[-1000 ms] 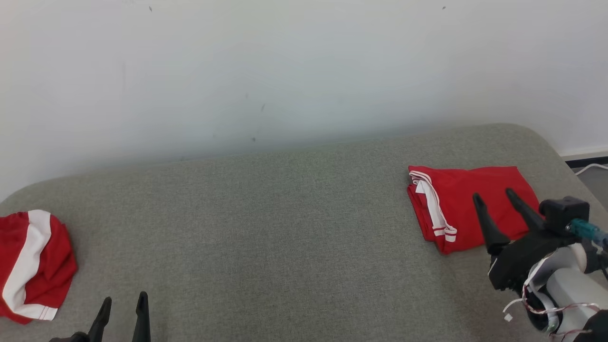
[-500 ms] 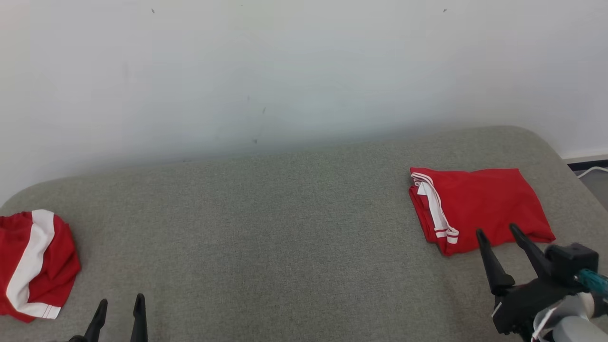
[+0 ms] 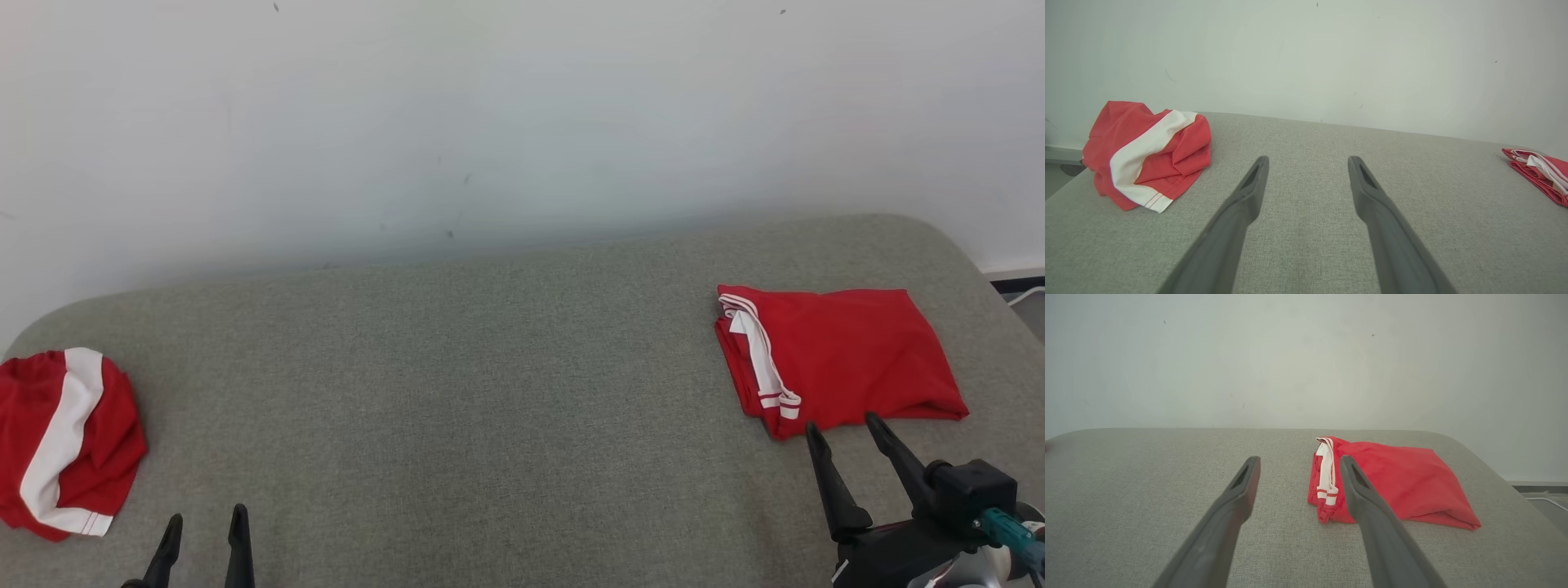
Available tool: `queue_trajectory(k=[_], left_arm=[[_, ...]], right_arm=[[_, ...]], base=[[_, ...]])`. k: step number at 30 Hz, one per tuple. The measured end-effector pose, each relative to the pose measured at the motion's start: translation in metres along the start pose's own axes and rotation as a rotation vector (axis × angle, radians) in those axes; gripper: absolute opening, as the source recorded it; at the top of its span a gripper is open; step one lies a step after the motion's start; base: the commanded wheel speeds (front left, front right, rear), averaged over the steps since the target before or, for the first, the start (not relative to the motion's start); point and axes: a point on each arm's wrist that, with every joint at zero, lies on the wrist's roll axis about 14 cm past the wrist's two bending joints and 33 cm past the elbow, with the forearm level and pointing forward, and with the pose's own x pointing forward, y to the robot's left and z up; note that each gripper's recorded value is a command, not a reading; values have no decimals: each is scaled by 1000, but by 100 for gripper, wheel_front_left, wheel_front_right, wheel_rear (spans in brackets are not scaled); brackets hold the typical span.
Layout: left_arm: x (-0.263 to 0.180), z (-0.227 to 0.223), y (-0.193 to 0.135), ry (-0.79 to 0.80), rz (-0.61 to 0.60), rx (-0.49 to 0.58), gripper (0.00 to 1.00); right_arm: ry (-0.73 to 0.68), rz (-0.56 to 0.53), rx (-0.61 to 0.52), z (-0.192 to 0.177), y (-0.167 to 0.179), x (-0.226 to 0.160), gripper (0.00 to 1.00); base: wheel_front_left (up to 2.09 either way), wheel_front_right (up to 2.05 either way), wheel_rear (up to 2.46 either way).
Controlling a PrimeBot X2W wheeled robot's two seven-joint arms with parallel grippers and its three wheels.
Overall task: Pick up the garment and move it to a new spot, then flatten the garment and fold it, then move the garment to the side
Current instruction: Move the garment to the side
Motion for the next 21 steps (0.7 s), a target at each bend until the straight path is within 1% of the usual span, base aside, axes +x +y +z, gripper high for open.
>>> queue_trajectory(k=[6, 14, 21], left_arm=[[-2, -1, 2, 1, 5, 25, 100], [-3, -2, 7, 3, 24, 25, 100], [-3, -2, 4, 3, 13, 38, 100]], right_arm=[[-12, -14, -18, 1, -2, 0, 100], [-16, -38, -16, -2, -3, -1, 100], [-33, -49, -34, 2, -4, -1, 100]], base=[[0, 0, 0], [0, 0, 0], [0, 0, 0]])
